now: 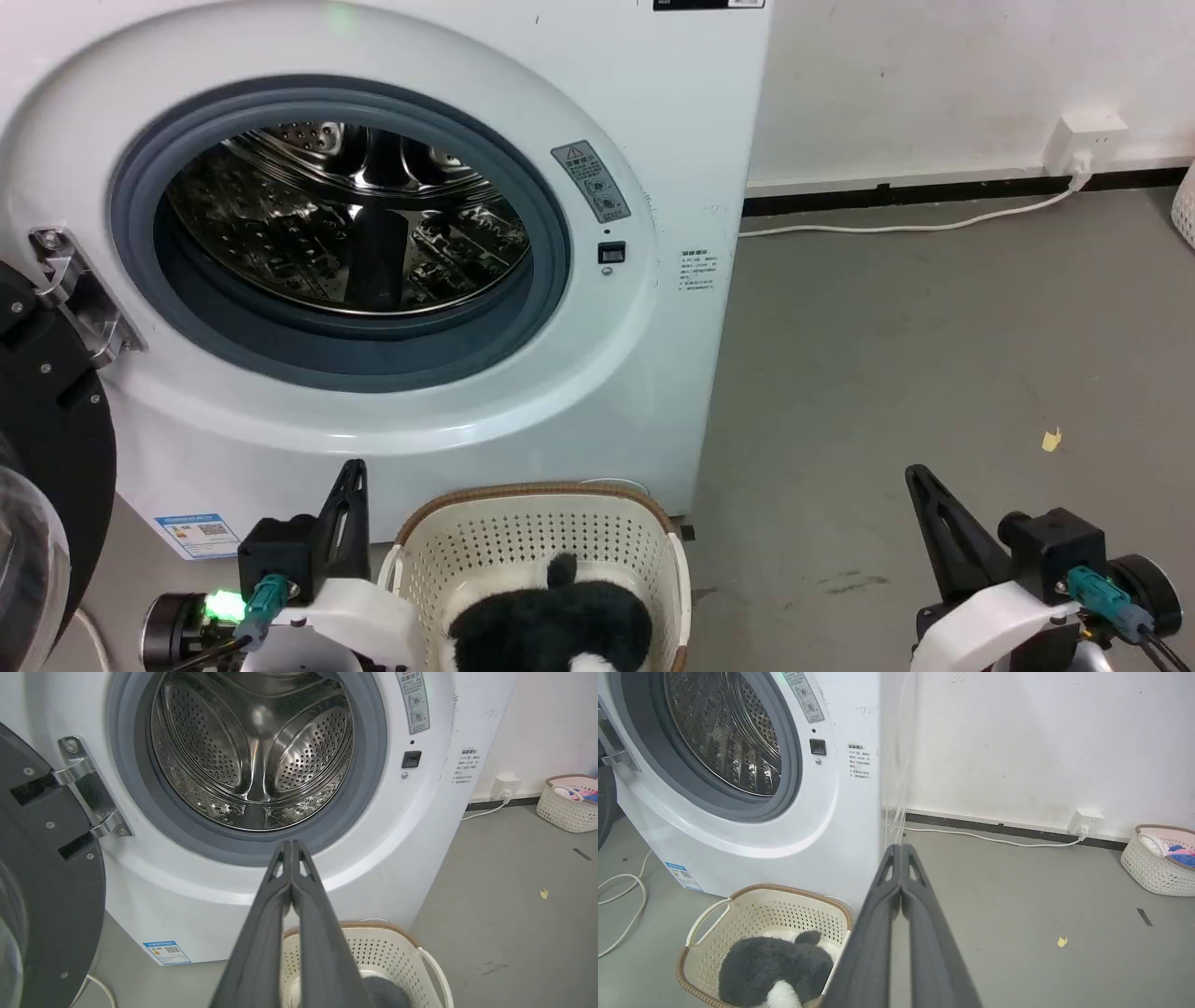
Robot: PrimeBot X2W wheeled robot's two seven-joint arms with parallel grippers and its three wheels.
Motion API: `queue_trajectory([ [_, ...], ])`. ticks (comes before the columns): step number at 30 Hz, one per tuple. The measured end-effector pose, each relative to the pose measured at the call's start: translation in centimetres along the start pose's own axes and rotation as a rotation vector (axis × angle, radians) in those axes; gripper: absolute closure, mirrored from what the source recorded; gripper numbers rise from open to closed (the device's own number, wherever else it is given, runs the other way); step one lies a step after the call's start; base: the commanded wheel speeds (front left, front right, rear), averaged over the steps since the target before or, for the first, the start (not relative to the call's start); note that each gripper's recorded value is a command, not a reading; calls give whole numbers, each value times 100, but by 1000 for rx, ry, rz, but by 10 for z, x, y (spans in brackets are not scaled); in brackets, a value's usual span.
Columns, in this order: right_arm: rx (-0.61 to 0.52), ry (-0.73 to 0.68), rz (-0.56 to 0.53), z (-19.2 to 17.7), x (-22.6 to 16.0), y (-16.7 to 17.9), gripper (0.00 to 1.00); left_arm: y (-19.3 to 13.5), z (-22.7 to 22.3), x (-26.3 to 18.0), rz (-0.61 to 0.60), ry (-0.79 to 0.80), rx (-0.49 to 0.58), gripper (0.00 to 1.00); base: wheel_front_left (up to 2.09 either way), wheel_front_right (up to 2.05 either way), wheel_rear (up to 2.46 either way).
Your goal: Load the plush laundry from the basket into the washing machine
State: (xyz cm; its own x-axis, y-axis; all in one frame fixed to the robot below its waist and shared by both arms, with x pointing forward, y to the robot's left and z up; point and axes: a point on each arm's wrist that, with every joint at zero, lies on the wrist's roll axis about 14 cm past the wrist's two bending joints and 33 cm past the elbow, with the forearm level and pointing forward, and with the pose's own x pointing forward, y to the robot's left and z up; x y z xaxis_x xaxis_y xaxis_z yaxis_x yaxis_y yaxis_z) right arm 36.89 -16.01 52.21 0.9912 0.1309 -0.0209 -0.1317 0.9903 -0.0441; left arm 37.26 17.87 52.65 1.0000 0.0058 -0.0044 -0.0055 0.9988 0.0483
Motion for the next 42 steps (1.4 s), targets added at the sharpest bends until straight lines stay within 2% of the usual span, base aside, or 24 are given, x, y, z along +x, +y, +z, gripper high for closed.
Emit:
queue_trajectory([
  [42, 0, 0, 0, 0, 0, 0, 100, 0, 0, 0, 0, 0, 0, 100, 0, 0, 0],
])
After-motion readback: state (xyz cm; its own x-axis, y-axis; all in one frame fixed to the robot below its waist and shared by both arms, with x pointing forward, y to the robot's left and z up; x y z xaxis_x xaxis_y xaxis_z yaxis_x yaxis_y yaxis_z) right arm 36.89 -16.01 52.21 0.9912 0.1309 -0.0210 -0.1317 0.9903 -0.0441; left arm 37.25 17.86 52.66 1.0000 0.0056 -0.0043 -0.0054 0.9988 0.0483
